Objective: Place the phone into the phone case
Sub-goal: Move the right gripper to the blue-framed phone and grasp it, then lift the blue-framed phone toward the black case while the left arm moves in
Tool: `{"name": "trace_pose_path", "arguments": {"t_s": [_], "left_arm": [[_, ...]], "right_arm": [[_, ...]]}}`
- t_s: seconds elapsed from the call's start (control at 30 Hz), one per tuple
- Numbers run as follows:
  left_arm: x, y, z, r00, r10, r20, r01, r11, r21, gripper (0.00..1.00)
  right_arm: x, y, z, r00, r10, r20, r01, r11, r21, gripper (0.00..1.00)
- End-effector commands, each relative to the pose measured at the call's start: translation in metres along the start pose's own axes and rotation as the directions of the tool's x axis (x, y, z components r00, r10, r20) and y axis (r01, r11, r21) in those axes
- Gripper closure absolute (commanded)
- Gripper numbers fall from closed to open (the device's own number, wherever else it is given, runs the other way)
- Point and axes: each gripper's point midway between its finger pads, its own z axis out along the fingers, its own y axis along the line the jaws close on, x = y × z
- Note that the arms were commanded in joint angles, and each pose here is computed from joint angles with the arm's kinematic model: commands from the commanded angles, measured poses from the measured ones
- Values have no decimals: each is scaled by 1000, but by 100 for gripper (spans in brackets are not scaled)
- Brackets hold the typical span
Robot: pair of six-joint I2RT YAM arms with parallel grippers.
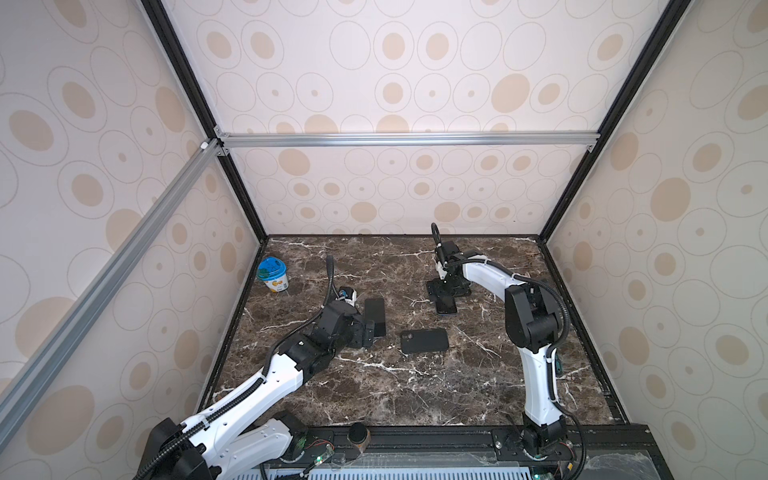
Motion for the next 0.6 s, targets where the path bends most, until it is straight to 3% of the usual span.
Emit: {"name": "trace_pose_path", "arguments": {"t_s": [0.0,0.57], "left_arm": [[-9,8,-9,1000,-15,26,16,999,-33,0],[-15,12,-19,997,-31,72,34,999,-40,0]], "right_arm": [[2,-2,9,999,33,-32,-33,999,3,4],[23,-12,31,993,42,-108,-35,997,65,31]]}}
